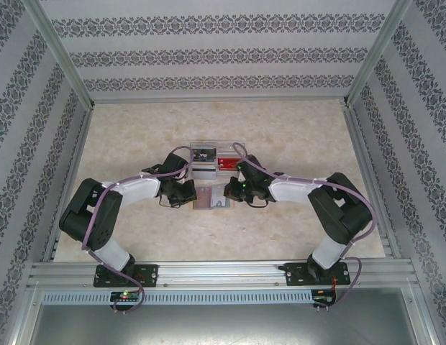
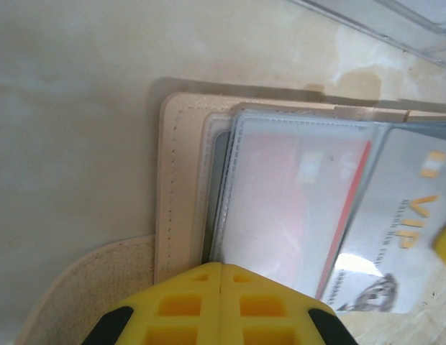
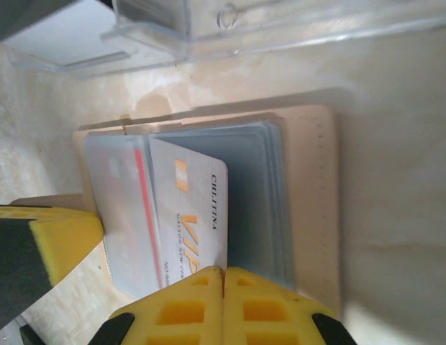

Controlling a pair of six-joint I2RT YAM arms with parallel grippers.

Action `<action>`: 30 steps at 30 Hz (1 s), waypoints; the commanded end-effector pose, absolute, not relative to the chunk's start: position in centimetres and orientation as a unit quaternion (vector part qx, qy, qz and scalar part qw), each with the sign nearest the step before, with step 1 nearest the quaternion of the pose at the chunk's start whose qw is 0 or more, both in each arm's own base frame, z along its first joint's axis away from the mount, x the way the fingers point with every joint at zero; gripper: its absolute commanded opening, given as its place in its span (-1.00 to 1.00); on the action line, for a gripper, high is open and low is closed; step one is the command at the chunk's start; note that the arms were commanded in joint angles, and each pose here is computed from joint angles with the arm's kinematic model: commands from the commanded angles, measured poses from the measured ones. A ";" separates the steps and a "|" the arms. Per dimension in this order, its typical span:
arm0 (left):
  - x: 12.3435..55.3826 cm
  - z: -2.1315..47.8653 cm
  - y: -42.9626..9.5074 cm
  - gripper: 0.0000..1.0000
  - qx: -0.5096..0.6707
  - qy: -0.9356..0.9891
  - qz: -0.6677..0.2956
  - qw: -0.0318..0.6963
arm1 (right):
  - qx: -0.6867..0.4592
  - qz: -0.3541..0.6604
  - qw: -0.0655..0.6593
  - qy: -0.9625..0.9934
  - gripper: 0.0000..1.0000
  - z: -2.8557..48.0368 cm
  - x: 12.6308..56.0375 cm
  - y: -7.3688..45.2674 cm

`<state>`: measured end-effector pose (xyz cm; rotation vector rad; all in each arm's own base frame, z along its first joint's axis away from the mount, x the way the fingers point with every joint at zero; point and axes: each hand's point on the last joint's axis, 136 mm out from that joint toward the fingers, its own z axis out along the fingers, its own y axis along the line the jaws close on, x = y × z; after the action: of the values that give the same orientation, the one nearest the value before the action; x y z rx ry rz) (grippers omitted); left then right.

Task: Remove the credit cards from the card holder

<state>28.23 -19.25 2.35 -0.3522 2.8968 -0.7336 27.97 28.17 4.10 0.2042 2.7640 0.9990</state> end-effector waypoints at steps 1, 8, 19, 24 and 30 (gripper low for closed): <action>27.6 1.9 -18.1 -0.93 -0.119 0.969 -0.211 0.052 | 0.048 0.314 0.118 0.941 -1.00 5.3 27.6 26.4; 28.8 6.2 -18.6 -0.88 -0.119 0.960 -0.237 0.092 | -0.033 0.283 0.172 0.943 -1.00 10.4 28.5 25.5; 29.1 15.3 -14.5 -0.05 -0.146 0.942 -0.208 0.217 | -0.282 0.147 0.283 0.905 -1.00 17.4 30.5 27.1; 28.0 18.4 -11.3 0.90 -0.164 0.932 -0.178 0.270 | -0.385 0.086 0.303 0.867 -1.00 18.4 31.6 29.1; 26.5 20.1 -8.5 0.99 -0.169 0.927 -0.135 0.306 | -0.506 0.007 0.295 0.811 -1.00 17.2 32.6 31.3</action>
<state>27.57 -10.93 19.81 -0.4369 2.4446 -0.5040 32.29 31.49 18.31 -1.1022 2.2455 0.2291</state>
